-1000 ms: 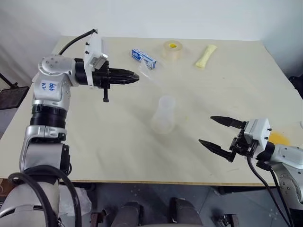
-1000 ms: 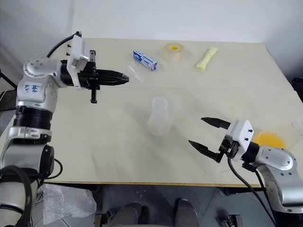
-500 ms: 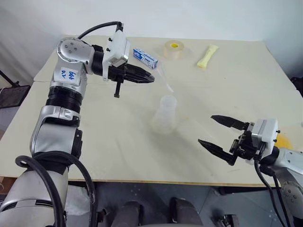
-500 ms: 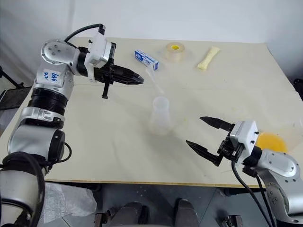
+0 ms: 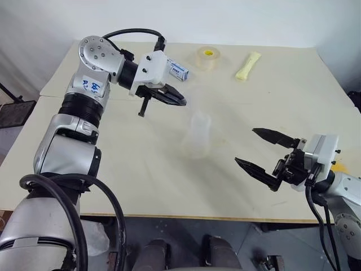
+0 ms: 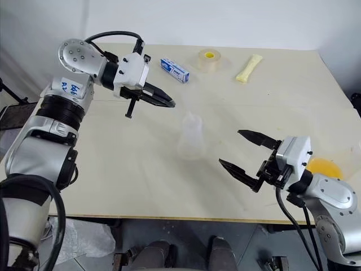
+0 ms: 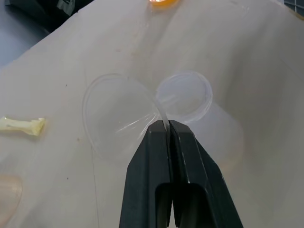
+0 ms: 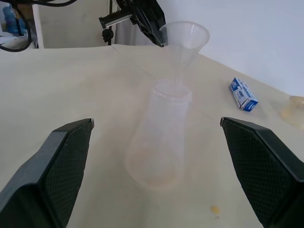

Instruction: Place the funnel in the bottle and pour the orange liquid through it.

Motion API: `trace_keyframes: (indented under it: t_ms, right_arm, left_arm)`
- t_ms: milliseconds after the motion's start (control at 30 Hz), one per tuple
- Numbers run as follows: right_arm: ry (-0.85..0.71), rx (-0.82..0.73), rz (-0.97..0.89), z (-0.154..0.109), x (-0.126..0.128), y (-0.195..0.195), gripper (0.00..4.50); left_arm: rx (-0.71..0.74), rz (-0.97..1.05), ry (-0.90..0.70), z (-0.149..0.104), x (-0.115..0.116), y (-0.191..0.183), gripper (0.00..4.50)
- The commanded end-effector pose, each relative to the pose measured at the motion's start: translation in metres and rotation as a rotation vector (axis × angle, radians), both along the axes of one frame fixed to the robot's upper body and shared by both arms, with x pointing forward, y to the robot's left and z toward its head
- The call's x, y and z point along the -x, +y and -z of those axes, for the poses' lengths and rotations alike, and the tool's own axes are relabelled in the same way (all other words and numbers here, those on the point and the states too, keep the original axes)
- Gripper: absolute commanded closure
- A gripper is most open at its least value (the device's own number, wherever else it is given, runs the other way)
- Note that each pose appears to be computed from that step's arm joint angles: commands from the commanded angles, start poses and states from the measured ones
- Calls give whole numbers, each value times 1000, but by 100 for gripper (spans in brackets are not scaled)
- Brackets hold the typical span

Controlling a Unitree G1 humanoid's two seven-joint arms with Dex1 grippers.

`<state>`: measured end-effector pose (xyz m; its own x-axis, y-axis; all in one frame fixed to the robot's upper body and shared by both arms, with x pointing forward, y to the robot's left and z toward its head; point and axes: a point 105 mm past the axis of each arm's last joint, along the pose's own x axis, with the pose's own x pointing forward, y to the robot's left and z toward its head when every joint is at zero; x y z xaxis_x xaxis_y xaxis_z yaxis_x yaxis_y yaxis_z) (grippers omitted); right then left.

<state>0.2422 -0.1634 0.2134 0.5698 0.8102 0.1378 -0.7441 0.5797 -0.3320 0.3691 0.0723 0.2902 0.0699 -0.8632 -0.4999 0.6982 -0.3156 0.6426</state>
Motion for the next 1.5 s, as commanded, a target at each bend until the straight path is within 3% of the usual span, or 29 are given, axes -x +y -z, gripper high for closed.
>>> trace_keyframes:
  t_ms: [33, 600, 733, 1100, 1367, 1500]
  right_arm:
    - [-69, -5, 2, -12, 5, 2, 0]
    - [-78, 3, 26, -5, 4, 2, 0]
    - [-82, 3, 39, -4, 4, 0, 0]
    - [-92, 17, 50, -6, 1, -5, 0]
    - [-65, 14, 151, -2, 6, -17, 0]
    - [-40, -24, 280, 3, 17, -26, 0]
  left_arm:
    - [-128, 95, -33, -3, 10, -2, 446]
    - [-261, 169, -97, -1, 16, -19, 446]
    - [-229, 154, -82, -8, 15, -20, 354]
    - [-107, 146, -52, -24, 17, -22, 6]
    - [130, 45, 135, -28, 10, 3, 2]
    - [357, -36, 286, -18, 3, 29, 2]
